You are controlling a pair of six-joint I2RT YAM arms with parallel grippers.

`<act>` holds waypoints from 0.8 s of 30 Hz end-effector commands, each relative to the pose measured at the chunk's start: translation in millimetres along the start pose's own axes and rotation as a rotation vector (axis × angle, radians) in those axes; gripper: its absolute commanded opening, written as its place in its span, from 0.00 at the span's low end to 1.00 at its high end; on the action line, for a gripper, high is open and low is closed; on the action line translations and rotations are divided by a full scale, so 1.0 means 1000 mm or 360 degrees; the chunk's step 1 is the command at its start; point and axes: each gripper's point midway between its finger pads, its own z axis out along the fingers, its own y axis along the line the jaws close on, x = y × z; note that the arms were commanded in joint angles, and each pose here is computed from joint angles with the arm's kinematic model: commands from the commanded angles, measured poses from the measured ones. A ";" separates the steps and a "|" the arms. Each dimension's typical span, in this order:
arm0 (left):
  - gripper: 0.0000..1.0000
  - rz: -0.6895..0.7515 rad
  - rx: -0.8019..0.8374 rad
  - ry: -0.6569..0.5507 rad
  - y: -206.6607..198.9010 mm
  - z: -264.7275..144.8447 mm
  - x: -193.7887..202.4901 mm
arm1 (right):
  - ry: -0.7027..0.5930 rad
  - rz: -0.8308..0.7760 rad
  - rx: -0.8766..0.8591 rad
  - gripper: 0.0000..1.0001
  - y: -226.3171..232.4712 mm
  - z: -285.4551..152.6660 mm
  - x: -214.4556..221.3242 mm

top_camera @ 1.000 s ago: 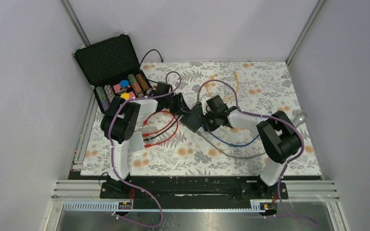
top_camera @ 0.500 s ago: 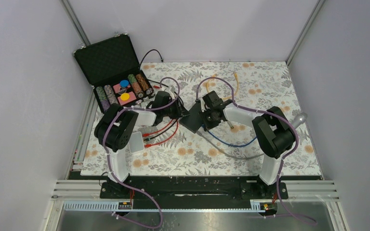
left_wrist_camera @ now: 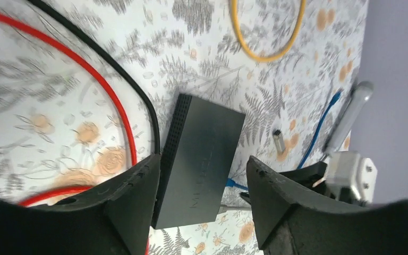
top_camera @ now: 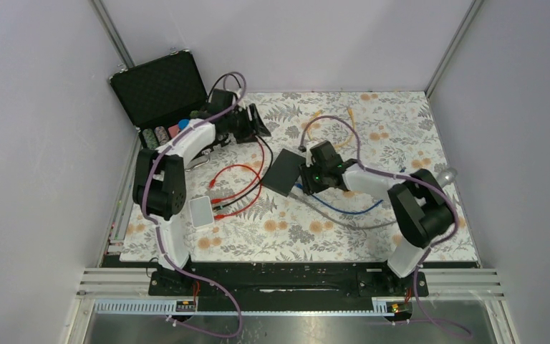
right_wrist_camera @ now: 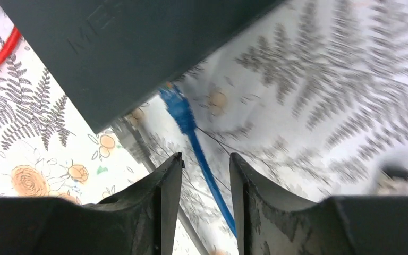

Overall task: Insert the plug into the switch port
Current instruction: Insert the connector into the switch port, then pick up the connector from the center of the board.

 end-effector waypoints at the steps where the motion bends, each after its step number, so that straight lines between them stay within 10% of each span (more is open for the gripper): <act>1: 0.61 0.0115 0.0100 -0.0026 -0.032 -0.051 -0.021 | -0.0349 0.0303 0.0121 0.45 -0.028 -0.051 -0.050; 7: 0.64 0.0231 0.0153 -0.0090 -0.044 -0.096 0.011 | -0.0346 0.0541 0.0428 0.44 -0.095 -0.075 -0.101; 24: 0.64 0.0360 0.0226 -0.0098 -0.037 -0.137 0.119 | 0.0250 -0.0397 0.0351 0.52 -0.164 0.008 -0.145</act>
